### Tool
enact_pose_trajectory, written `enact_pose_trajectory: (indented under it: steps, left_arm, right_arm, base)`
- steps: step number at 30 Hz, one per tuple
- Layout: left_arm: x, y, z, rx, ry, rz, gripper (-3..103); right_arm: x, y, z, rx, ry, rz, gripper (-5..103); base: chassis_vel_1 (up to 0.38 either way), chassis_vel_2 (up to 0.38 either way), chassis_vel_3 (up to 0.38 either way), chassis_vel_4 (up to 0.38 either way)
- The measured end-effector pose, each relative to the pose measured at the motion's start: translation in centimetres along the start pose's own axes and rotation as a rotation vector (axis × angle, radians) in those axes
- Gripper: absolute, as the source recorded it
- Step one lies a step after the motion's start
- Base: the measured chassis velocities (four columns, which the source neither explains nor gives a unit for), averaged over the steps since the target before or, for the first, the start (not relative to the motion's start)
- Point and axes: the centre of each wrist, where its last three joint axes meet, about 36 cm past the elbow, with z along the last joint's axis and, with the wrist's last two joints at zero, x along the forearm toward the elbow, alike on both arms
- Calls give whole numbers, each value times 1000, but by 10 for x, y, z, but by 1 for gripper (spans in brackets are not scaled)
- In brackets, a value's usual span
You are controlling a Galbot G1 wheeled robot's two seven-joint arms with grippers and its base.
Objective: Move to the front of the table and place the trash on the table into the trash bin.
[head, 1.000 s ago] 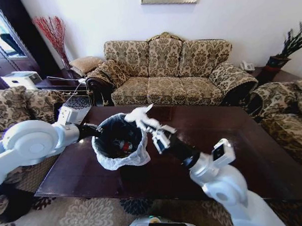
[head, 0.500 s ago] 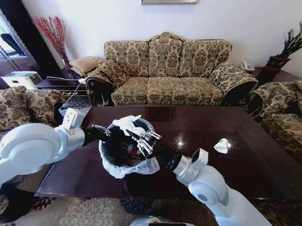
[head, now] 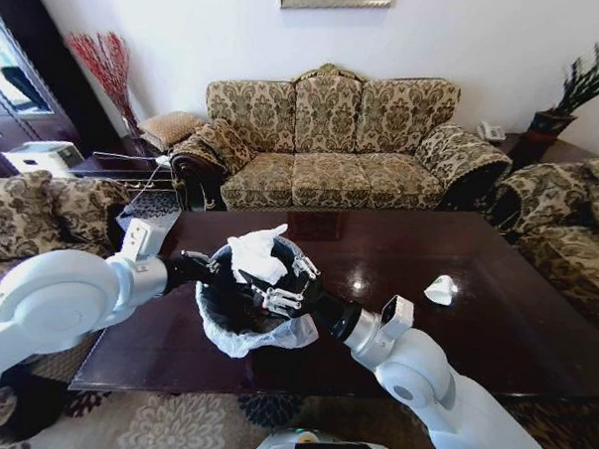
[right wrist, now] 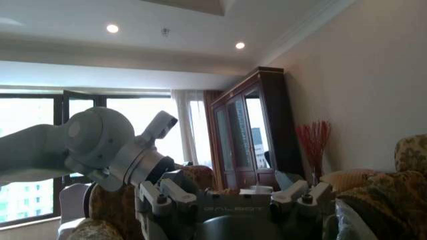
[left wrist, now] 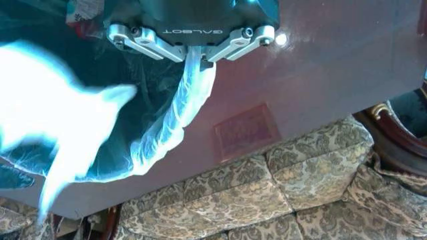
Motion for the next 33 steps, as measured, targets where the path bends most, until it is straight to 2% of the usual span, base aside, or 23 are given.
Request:
enact_pose_trajectory:
  steps: [1, 2, 5, 8, 12, 13, 14, 15, 16, 17, 20, 21, 22, 24, 27, 30, 33]
  left_arm:
    - [0, 0, 0, 0, -1, 0, 0]
    - [1, -1, 1, 1, -1, 1, 0]
    - [1, -2, 2, 3, -2, 2, 0]
    - [2, -1, 3, 9, -6, 0, 0]
    - [4, 1, 5, 22, -13, -9, 0]
    - [4, 5, 6, 34, -17, -19, 0]
    - [5, 10, 7, 50, -22, -38, 0]
    - [4, 14, 8, 60, -24, -50, 0]
    - [5, 21, 10, 81, -28, -70, 0]
    - [5, 21, 10, 81, -28, -70, 0]
    - [7, 28, 15, 112, -38, -95, 0]
    - [7, 28, 15, 112, -38, -95, 0]
    - [8, 29, 18, 123, -43, -102, 0]
    - [10, 29, 20, 128, -48, -105, 0]
    - [12, 28, 22, 133, -53, -103, 0]
    - [13, 27, 24, 136, -56, -105, 0]
    - [14, 27, 27, 142, -59, -107, 0]
  right_arm:
    - [1, -1, 0, 41, 12, 0, 95]
    - [2, -4, -1, 88, 23, -5, 95]
    - [4, -6, -2, 127, 22, -24, 100]
    - [4, -4, -7, 102, -28, -37, 100]
    - [10, -6, -17, 95, -80, 46, 100]
    - [14, -7, -22, 96, -97, 127, 100]
    - [23, -11, -28, 95, -119, 261, 100]
    - [28, -15, -31, 96, -127, 324, 100]
    - [41, -26, -35, 111, -136, 476, 100]
    - [41, -26, -35, 111, -136, 476, 100]
    - [78, -51, -26, 128, -84, 756, 100]
    - [78, -51, -26, 128, -84, 756, 100]
    - [100, -58, -12, 83, -20, 862, 100]
    - [123, -64, 8, 25, 48, 942, 100]
    - [143, -69, 32, -19, 102, 1012, 100]
    - [150, -76, 45, -32, 117, 1061, 100]
    - [156, -89, 62, 14, 130, 1124, 100]
  base:
    - [0, 0, 0, 0]
    - [0, 0, 0, 0]
    - [0, 0, 0, 0]
    - [0, 0, 0, 0]
    - [0, 0, 0, 0]
    - [0, 0, 0, 0]
    - [0, 0, 0, 0]
    - [0, 0, 0, 0]
    - [0, 0, 0, 0]
    - [0, 0, 0, 0]
    - [0, 0, 0, 0]
    - [0, 0, 0, 0]
    - [0, 0, 0, 0]
    - [0, 0, 0, 0]
    - [0, 0, 0, 0]
    - [-20, -40, 19, 51]
    - [-78, -119, 92, 108]
